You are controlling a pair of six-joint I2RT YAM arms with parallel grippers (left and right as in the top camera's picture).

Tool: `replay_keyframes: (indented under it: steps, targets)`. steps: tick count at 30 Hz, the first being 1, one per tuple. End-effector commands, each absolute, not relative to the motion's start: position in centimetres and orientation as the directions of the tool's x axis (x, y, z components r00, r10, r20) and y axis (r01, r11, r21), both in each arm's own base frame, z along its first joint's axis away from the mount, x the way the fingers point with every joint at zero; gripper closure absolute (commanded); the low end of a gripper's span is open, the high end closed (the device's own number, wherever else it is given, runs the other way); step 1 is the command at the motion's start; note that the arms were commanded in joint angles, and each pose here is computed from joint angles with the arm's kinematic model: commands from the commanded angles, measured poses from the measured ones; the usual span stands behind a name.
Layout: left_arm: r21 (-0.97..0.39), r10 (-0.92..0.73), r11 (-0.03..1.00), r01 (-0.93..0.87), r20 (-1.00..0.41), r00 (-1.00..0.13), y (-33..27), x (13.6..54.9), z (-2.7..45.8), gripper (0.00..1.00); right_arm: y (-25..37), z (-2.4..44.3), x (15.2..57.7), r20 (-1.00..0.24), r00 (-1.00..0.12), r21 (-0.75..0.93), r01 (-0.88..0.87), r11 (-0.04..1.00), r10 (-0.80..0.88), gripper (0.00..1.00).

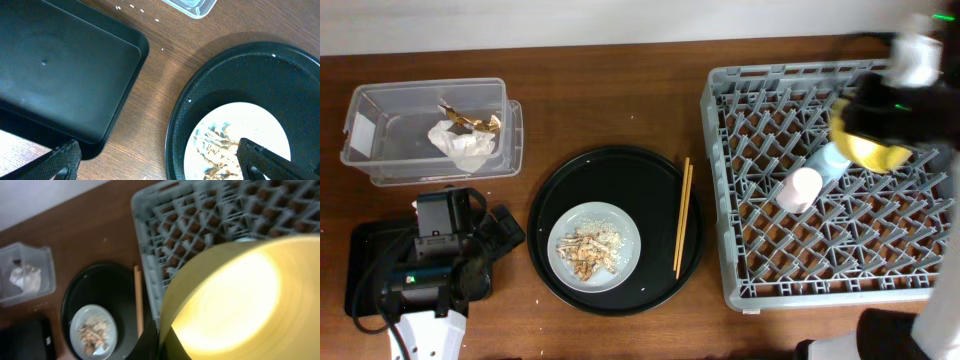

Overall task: Sort waste into correct bins and load items into the dishwasher rack
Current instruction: 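Carry the yellow bowl to the rack's right side and release it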

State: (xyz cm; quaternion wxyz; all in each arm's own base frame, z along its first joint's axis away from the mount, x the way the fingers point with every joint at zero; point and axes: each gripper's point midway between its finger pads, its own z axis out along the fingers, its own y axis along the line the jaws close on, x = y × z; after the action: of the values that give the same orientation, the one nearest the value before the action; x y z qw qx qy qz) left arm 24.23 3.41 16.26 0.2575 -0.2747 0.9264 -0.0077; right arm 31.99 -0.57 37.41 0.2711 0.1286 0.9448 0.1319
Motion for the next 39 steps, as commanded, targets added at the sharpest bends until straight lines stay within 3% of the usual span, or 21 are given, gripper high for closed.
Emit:
replay_keyframes:
  steps: [1,4,8,13,20,25,28,31,33,37,38,39]
  targets:
    - [-0.165,-0.523,0.841,-0.514,-0.488,-0.699,3.6,24.4,16.9,0.01,-3.1,34.5,31.1,-0.441,-0.861,0.501,-0.004,0.866,0.252,0.96]
    - [-0.165,-0.523,0.841,-0.514,-0.488,-0.699,3.6,24.4,16.9,0.01,-4.9,31.7,31.9,-0.480,-0.820,0.716,-0.159,0.680,0.312,0.96]
    - [-0.165,-0.523,0.841,-0.515,-0.488,-0.699,3.6,24.4,16.9,0.01,-8.7,26.7,33.3,-0.427,-0.744,0.864,-0.166,0.476,0.514,0.96]
    - [-0.165,-0.523,0.841,-0.514,-0.488,-0.699,3.6,24.4,16.9,0.01,-12.3,20.6,35.0,-0.251,-0.724,0.956,-0.079,0.284,0.643,0.96]
    - [-0.165,-0.523,0.841,-0.515,-0.488,-0.699,3.6,24.4,16.9,0.01,-15.0,18.4,33.1,-0.052,-0.688,0.984,0.087,0.153,0.724,0.96]
    - [-0.165,-0.523,0.841,-0.515,-0.487,-0.699,3.6,24.4,16.9,0.01,-18.3,18.2,28.3,0.078,-0.607,0.963,0.252,0.099,0.791,0.78]
    - [-0.165,-0.523,0.841,-0.514,-0.488,-0.699,3.6,24.4,16.9,0.01,-18.7,20.0,26.4,0.029,-0.585,0.954,0.258,0.152,0.811,0.72]
    - [-0.165,-0.523,0.841,-0.514,-0.488,-0.699,3.6,24.4,16.9,0.01,-17.5,23.8,25.6,-0.097,-0.571,0.941,0.215,0.262,0.815,0.63]
    - [-0.165,-0.523,0.841,-0.514,-0.487,-0.699,3.6,24.4,16.9,0.01,-16.4,25.4,25.3,-0.162,-0.574,0.928,0.187,0.321,0.802,0.62]
    - [-0.165,-0.523,0.841,-0.515,-0.488,-0.699,3.6,24.4,16.9,0.01,-10.8,29.8,24.6,-0.387,-0.634,0.827,0.083,0.556,0.670,0.60]
    - [-0.165,-0.523,0.841,-0.514,-0.487,-0.699,3.6,24.4,16.9,0.01,-10.8,30.1,25.1,-0.426,-0.627,0.787,0.097,0.609,0.652,0.60]
    - [-0.165,-0.523,0.841,-0.515,-0.488,-0.699,3.6,24.4,16.9,0.01,-14.2,28.4,26.2,-0.383,-0.566,0.715,0.318,0.622,0.730,0.65]
